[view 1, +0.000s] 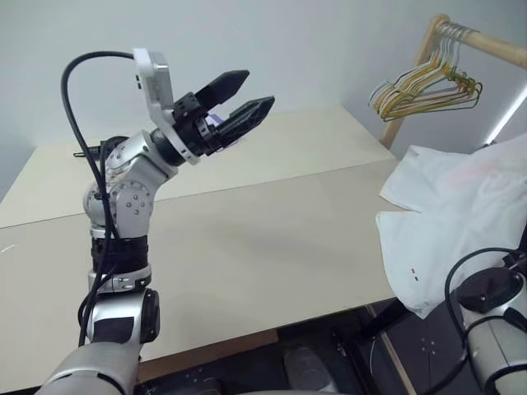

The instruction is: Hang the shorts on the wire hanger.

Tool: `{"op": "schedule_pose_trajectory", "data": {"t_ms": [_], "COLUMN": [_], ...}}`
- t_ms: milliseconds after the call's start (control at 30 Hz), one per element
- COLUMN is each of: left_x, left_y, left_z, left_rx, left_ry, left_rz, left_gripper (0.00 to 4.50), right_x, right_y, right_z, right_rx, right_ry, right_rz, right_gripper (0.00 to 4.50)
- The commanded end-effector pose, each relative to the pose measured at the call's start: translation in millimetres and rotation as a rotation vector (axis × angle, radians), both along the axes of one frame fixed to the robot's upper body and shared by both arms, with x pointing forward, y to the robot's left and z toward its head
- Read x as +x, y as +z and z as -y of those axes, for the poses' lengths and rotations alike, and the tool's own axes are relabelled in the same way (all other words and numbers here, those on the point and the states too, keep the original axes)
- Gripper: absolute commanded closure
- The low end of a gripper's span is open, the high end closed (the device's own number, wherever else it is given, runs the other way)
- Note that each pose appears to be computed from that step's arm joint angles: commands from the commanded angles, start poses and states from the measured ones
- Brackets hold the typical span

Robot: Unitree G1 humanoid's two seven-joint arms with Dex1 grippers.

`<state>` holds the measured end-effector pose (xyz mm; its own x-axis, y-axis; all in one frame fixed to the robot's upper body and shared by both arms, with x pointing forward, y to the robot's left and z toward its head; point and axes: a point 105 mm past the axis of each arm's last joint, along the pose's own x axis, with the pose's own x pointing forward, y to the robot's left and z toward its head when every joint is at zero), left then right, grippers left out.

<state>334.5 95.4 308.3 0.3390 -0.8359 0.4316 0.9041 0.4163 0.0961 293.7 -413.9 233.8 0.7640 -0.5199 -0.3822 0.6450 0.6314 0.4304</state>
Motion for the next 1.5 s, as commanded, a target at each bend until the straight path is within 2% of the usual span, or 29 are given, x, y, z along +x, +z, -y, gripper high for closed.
{"op": "schedule_pose_trajectory", "data": {"t_ms": [33, 333, 500, 733, 800, 1000, 1300, 1500], "left_x": [-7.3, -8.3, -8.3, -8.6, -8.3, -7.6, -6.3, -5.9], "left_y": [9.3, 8.4, 8.4, 8.3, 8.4, 8.6, 11.0, 10.9], "left_z": [-1.8, -0.8, -0.6, 0.4, 0.6, 2.4, 5.5, 5.9], "left_rx": [0.007, 0.026, 0.029, 0.033, 0.034, 0.048, 0.055, 0.059], "left_ry": [0.006, 0.000, -0.001, -0.006, -0.007, -0.018, -0.037, -0.037], "left_rz": [0.061, 0.070, 0.073, 0.079, 0.078, 0.083, 0.093, 0.095], "left_gripper": [0.05, 0.05, 0.00, 0.00, 0.00, 0.00, 0.00, 0.00], "right_x": [-12.7, -6.0, -2.1, -3.4, -5.5, -10.8, -24.0, -34.2], "right_y": [5.0, -1.3, -5.6, -6.4, -1.0, 28.4, 43.4, 65.5], "right_z": [16.0, 0.7, -11.1, -12.8, -14.0, -25.5, -46.4, -74.7], "right_rx": [0.034, 0.032, 0.041, 0.019, -0.056, -0.378, -0.767, -1.164], "right_ry": [-0.122, -0.077, -0.035, -0.041, -0.058, -0.118, -0.233, -0.296], "right_rz": [0.037, 0.029, 0.029, 0.019, 0.021, 0.100, 0.163, 0.283], "right_gripper": [4.50, 4.50, 3.14, 0.61, 0.05, 0.05, 0.05, 0.05]}}
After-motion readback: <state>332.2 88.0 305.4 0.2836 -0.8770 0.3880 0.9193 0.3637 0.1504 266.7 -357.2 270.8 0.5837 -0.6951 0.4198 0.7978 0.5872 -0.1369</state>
